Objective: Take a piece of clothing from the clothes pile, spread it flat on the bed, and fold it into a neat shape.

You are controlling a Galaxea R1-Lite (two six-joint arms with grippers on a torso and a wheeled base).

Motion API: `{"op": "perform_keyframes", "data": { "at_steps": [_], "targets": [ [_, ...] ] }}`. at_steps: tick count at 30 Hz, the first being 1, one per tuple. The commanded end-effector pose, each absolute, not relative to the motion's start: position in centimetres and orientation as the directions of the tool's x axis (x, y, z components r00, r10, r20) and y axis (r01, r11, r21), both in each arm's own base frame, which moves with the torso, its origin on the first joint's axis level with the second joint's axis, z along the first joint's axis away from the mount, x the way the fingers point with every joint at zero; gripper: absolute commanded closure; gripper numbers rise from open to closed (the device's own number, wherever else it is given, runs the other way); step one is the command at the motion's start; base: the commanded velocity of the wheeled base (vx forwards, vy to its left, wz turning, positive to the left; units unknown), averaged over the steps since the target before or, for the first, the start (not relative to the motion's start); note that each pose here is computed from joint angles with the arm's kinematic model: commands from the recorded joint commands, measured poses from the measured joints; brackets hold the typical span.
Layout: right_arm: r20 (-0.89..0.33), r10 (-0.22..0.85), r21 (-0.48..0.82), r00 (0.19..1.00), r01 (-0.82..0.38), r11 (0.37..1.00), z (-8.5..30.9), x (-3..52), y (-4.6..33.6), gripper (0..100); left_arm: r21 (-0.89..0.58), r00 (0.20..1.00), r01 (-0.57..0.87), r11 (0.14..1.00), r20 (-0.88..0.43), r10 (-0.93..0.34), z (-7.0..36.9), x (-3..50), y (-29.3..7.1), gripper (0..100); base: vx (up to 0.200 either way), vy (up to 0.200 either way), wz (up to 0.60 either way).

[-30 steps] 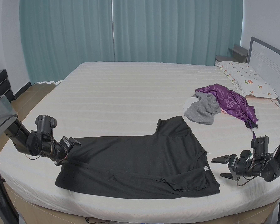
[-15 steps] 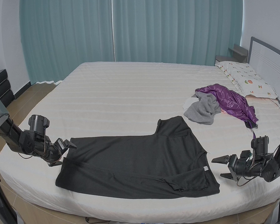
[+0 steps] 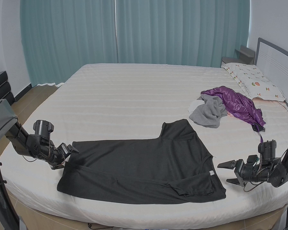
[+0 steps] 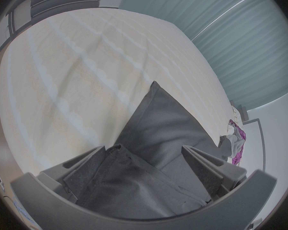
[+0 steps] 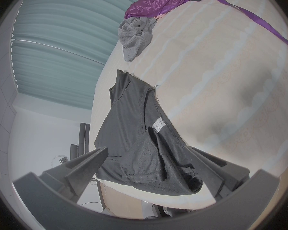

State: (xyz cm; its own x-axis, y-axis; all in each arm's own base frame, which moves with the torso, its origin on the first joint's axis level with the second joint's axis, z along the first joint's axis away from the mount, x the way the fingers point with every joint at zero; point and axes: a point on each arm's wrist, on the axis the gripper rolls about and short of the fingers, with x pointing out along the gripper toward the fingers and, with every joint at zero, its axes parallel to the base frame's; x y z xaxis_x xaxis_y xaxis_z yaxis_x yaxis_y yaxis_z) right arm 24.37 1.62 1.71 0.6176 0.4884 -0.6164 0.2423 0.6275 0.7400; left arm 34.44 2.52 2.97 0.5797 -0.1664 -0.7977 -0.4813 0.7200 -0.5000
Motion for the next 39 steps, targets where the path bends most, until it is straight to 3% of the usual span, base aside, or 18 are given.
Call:
{"op": "perform_keyframes", "data": {
  "at_steps": [1,5,11,23,39],
  "targets": [
    [-0.620,0.490,0.739,0.613,0.247,0.627,1.6,24.4,1.6,0,-0.496,0.576,-0.490,0.717,-0.802,-0.160,2.4,34.9,2.9,0,0.000,0.000,0.00],
    [-0.626,0.487,0.733,0.609,0.244,0.635,1.3,24.5,1.7,0,-0.488,0.584,-0.444,0.751,-0.794,-0.171,2.4,34.9,4.0,0,0.000,0.000,0.00],
    [-0.601,0.489,0.739,0.632,0.207,0.641,0.8,24.4,1.8,0,-0.562,0.625,-0.233,0.794,-0.712,-0.320,2.4,34.6,5.5,0,0.000,0.000,0.00],
    [-0.574,0.497,0.750,0.651,0.175,0.637,0.4,24.1,2.1,0,-0.570,0.581,0.090,0.817,-0.636,-0.507,0.4,33.6,7.3,0,0.000,0.000,0.00],
    [-0.571,0.506,0.753,0.646,0.168,0.636,0.5,24.1,2.3,0,-0.570,0.605,0.208,0.795,-0.563,-0.563,-2.0,34.3,8.4,0,0.000,0.000,0.00]
  ]
}}
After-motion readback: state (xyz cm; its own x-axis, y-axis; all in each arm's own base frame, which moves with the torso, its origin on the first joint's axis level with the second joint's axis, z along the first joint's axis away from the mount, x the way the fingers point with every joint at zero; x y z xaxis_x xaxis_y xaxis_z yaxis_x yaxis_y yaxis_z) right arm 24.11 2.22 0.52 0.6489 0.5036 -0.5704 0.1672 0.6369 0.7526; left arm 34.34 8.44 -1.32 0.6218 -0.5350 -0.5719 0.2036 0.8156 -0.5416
